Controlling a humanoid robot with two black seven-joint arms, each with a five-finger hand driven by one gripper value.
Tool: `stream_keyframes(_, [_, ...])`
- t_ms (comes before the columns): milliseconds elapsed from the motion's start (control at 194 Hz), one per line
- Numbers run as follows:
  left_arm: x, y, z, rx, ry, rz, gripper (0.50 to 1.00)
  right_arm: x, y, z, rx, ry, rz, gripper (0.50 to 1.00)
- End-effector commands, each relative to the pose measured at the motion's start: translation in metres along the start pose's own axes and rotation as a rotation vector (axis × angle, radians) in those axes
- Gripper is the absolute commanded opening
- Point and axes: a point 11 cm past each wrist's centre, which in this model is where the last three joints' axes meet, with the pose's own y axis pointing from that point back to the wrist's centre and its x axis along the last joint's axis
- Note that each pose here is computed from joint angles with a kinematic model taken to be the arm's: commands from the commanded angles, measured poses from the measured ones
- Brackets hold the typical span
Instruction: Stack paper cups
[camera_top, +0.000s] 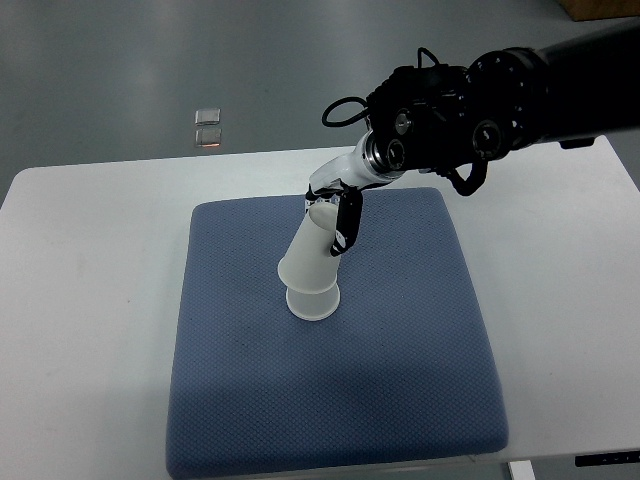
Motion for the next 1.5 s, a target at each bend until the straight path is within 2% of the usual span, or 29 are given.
stream_keyframes(0, [0.000, 0.000, 0.000, 0.000, 0.000, 0.001, 1.000, -0.001, -0.001, 0.001, 0.000, -0.001, -0.002, 0.756])
stream_keyframes(67, [0.000, 0.000, 0.000, 0.000, 0.000, 0.001, 1.000, -0.001, -0.001, 0.000, 0.001, -0.001, -0.002, 0.793])
stream_keyframes(274, [0.000, 0.000, 0.000, 0.000, 0.000, -0.001, 1.000, 0.000, -0.001, 0.000, 0.006, -0.004, 0.001, 0.854])
stream_keyframes(677, [0.000, 0.000, 0.000, 0.001, 0.000, 0.001, 1.000, 0.003, -0.002, -0.001, 0.015, -0.017, 0.012, 0.891])
stream_keyframes(811, [0.000, 0.000, 0.000, 0.001, 0.000, -0.001, 1.000, 0.020, -0.003, -0.006, 0.051, -0.083, 0.077, 0.891])
stream_keyframes(982, [0.000, 0.000, 0.000, 0.001, 0.000, -0.001, 1.000, 0.039, -0.005, -0.035, 0.217, -0.252, 0.153, 0.891])
stream_keyframes(1147, [0.000, 0.000, 0.000, 0.001, 0.000, -0.001, 1.000, 0.066, -0.012, 0.033, 0.281, -0.592, 0.368, 0.891])
stream_keyframes(1313, [0.000, 0.000, 0.000, 0.000, 0.000, -0.001, 1.000, 0.089, 0.005, 0.084, 0.472, -0.968, 0.551, 0.891])
stream_keyframes(1494, [0.000, 0.000, 0.000, 0.001, 0.000, -0.001, 1.000, 0.076, 0.009, 0.151, 0.586, -1.432, 0.611, 0.891])
